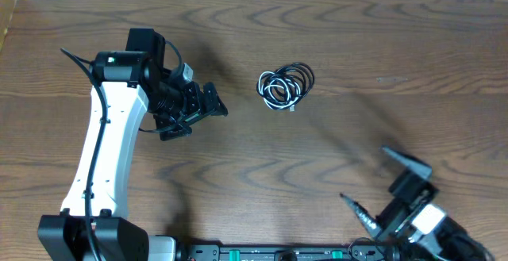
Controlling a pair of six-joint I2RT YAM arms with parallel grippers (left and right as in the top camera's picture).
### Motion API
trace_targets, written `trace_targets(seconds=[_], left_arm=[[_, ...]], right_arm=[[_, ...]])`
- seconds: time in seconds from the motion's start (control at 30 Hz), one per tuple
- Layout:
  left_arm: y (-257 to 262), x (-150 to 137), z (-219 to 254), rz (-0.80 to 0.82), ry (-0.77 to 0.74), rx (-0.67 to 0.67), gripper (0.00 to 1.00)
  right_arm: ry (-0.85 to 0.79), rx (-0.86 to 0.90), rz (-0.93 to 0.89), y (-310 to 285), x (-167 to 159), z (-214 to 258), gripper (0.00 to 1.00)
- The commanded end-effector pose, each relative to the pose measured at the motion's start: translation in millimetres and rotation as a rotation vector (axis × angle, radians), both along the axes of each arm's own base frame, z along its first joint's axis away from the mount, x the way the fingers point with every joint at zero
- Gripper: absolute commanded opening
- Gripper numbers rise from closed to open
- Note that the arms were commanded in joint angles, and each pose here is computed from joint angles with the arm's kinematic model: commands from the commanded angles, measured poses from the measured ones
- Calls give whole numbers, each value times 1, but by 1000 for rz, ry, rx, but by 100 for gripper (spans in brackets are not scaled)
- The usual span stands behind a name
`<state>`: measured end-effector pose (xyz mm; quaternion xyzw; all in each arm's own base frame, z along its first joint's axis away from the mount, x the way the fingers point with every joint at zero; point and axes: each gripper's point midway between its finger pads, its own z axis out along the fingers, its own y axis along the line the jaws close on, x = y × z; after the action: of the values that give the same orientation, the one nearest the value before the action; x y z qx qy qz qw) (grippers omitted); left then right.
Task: Untangle cables
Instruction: 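Raise both arms and move the grippers toward the cable bundle, then lower the right gripper onto the cable bundle and grasp it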
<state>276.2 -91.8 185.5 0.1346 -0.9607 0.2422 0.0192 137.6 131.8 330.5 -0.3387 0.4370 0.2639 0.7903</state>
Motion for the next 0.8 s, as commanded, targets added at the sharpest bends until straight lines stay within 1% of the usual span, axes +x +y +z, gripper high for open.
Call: trace_targets(seconds=[0.0, 0.03, 0.1, 0.17, 0.27, 0.33, 0.4, 0.47, 0.5, 0.57, 0.6, 0.63, 0.67, 0.7, 0.73, 0.77], left_arm=[[2, 3, 3, 4, -15, 13, 98], [2, 4, 3, 3, -18, 13, 98], [3, 7, 3, 4, -34, 16, 98], [6, 13, 2, 6, -61, 36, 98], [7, 21, 3, 8, -92, 43, 98], [7, 22, 3, 8, -100, 43, 97], [8, 25, 3, 9, -112, 49, 98], [9, 28, 2, 10, -123, 60, 98], [9, 28, 2, 10, -126, 60, 98], [9, 29, 3, 11, -130, 60, 98], [9, 30, 3, 11, -131, 60, 98], [9, 30, 3, 11, -133, 60, 98], [9, 31, 3, 11, -134, 60, 98], [9, 31, 3, 11, -137, 60, 98], [9, 33, 3, 11, -144, 59, 98], [9, 33, 3, 11, -147, 59, 98]], right_arm=[[-53, -30, -132, -12, 4, 56, 99], [-29, -73, -138, -10, 8, 63, 99], [73, -125, -144, -10, 26, 75, 99], [257, -145, -146, -13, 54, 78, 99], [504, -216, -118, -14, 88, 62, 99], [699, -254, -53, -11, 110, 45, 99], [835, -238, 33, -5, 123, 35, 99], [946, -184, 183, 6, 128, 32, 99], [1030, -138, 275, 11, 128, 28, 99], [1144, -85, 377, 16, 135, 15, 99], [1152, -77, 421, 20, 141, 12, 92], [1173, -72, 426, 22, 151, 6, 81], [1236, -63, 402, 24, 162, -7, 80], [1341, -53, 315, 26, 179, -29, 84], [1487, -52, 127, 26, 200, -66, 93], [1508, -93, 64, 29, 204, -80, 99]])
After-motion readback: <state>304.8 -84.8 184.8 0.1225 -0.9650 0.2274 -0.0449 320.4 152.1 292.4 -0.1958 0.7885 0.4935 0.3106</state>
